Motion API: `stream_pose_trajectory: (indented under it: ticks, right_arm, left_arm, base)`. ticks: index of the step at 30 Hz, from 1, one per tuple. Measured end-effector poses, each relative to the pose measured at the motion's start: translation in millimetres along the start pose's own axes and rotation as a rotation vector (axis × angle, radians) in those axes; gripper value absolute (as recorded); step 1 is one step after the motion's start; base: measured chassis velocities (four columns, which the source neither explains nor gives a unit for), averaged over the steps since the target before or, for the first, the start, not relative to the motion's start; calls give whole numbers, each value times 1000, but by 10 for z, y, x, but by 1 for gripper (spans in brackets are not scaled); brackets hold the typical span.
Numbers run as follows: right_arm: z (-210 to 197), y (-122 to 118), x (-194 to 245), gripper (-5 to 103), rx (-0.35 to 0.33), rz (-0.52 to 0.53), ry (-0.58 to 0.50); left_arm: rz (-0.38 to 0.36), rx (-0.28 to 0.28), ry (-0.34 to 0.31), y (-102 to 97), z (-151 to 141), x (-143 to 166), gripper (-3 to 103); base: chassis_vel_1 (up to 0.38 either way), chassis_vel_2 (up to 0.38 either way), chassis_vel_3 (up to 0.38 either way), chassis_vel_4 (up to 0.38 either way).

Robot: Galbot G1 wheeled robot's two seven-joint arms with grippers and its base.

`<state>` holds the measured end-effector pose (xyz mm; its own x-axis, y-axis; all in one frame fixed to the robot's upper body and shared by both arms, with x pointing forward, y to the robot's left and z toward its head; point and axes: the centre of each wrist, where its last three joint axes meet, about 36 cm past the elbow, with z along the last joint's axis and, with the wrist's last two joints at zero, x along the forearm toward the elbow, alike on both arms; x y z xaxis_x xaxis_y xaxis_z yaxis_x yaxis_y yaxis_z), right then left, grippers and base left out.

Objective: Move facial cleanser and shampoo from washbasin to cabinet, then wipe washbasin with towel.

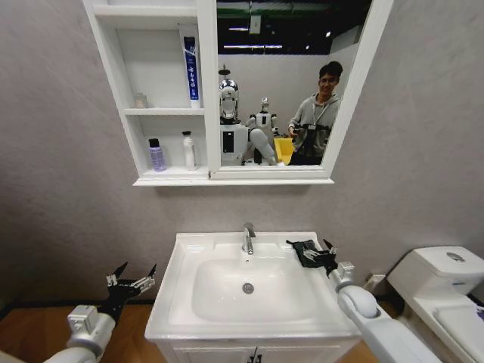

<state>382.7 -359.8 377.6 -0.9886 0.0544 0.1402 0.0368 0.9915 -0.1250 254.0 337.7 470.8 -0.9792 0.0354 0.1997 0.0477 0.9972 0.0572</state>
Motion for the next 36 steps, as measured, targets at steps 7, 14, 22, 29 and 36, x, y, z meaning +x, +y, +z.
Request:
stream_pose_trajectory:
  ticks: [7,14,22,29,36]
  right_arm:
    - [-86,216,891,100,-11,100,57]
    - [-156,337,1712,100,53,120,63]
    - [-373,460,1904,100,15,108,25]
    - [-631,573,2045,100,-69,103,28]
    - [-628,569,2052,100,-61,102,28]
  left_arm:
    - [-1,0,0,0,0,0,100]
    - [0,0,0,0,0,0,100]
    - [0,0,0,0,0,0,100]
    - [0,0,0,0,0,0,100]
    - [0,0,0,0,0,0,100]
  base:
    - [0,0,0,0]
    - [0,0,0,0]
    - [0,0,0,0]
    - [0,0,0,0]
    - [0,0,0,0]
